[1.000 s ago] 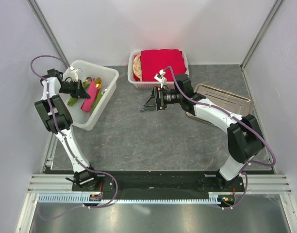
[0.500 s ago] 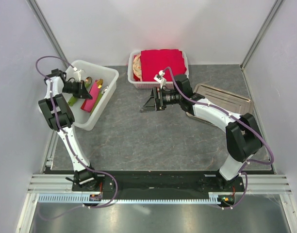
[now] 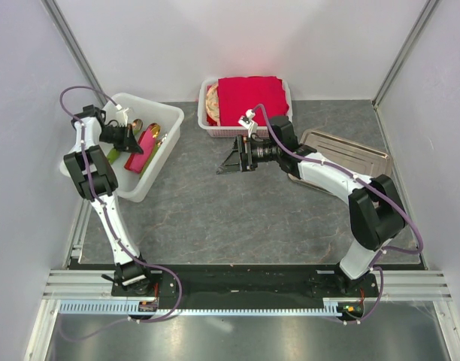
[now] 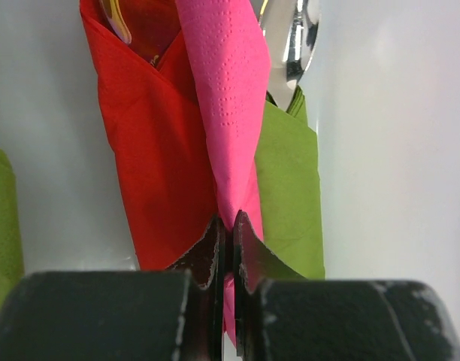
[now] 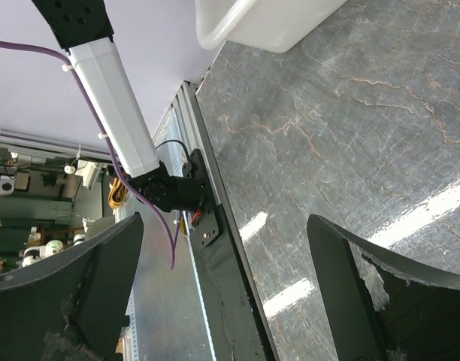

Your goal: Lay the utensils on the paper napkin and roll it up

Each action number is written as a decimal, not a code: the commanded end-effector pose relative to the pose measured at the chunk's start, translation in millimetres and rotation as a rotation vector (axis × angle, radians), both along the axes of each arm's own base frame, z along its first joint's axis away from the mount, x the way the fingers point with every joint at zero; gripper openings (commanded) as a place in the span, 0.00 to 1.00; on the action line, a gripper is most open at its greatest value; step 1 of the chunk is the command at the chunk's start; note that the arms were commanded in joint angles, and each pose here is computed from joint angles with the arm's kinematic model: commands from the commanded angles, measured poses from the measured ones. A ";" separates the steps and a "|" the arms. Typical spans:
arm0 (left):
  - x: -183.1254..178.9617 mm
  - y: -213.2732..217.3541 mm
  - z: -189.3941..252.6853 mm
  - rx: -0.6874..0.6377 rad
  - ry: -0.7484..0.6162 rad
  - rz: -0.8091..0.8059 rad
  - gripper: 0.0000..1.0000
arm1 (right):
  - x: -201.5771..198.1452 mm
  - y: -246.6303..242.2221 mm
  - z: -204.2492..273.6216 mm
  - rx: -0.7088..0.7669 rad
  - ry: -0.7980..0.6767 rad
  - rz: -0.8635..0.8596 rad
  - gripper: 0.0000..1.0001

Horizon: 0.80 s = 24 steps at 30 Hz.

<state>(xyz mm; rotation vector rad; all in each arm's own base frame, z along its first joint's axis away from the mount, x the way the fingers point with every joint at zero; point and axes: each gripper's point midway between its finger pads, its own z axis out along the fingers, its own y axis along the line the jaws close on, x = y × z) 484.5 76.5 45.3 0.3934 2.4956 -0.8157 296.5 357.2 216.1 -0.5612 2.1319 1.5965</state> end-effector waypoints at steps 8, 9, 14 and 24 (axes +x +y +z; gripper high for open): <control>24.2 16.7 -9.0 0.087 -0.049 0.028 0.11 | 5.0 2.7 2.6 0.007 -0.028 0.001 0.98; 25.7 17.0 -9.2 0.092 -0.052 0.031 0.11 | 4.5 3.2 3.0 0.007 -0.028 0.003 0.98; 29.0 18.4 -2.7 0.104 -0.067 0.040 0.18 | 5.3 4.0 3.1 0.008 -0.024 0.005 0.98; 27.8 20.2 28.2 0.128 -0.111 0.067 0.41 | 4.3 4.1 7.2 0.013 -0.027 0.010 0.98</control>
